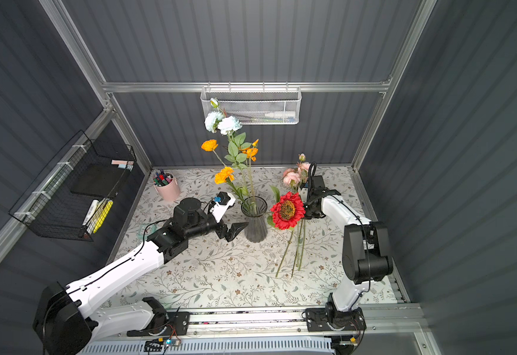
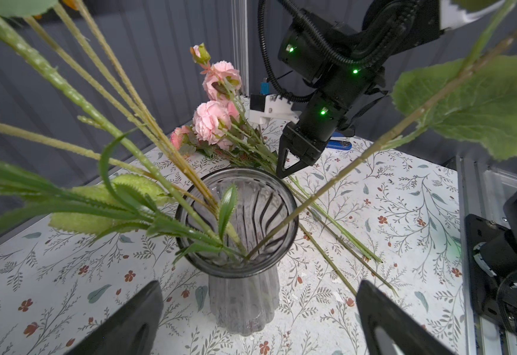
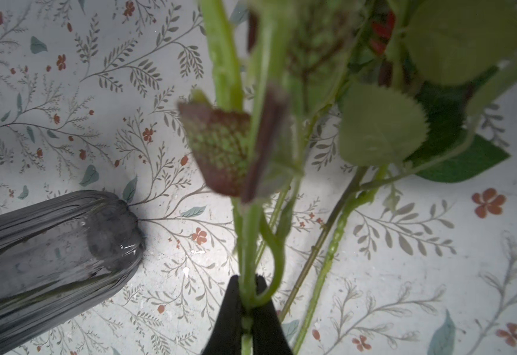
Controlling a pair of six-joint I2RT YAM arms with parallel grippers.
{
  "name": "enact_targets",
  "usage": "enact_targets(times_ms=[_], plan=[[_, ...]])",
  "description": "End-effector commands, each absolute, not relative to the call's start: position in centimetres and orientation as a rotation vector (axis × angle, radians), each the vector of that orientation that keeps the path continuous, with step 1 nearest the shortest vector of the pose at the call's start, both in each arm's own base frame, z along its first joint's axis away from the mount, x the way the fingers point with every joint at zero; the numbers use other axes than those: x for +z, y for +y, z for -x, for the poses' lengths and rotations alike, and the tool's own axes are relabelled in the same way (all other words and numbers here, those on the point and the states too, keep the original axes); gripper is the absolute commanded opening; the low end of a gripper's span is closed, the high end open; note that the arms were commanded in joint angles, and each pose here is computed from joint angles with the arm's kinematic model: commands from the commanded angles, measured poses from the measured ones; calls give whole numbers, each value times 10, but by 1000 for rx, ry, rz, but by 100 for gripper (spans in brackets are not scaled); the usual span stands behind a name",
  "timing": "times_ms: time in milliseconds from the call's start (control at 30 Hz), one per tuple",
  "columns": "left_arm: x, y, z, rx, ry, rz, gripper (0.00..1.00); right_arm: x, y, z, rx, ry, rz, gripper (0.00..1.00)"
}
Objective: Pick out pink flowers from the vase
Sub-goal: Place the flower at the center of the board.
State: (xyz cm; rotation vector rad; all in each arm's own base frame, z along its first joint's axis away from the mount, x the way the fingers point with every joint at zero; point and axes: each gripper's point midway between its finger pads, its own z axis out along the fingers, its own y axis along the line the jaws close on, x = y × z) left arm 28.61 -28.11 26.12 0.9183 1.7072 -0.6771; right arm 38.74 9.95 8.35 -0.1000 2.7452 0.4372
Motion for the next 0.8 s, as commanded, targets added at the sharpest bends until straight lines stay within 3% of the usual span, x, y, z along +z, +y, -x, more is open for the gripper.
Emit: enact_targets(times_ms=[0,300,767], plan=[[278,-291,-277,-733,1612,-978,99,73,98,-395,421,2763,97,1],[275,-296,-276,-745,1622,-1019,99,48,97,-393,426,2806,48,3],[272,-294,-273,-755,1628,-1012,99,33,98,-394,432,2828,33,15]])
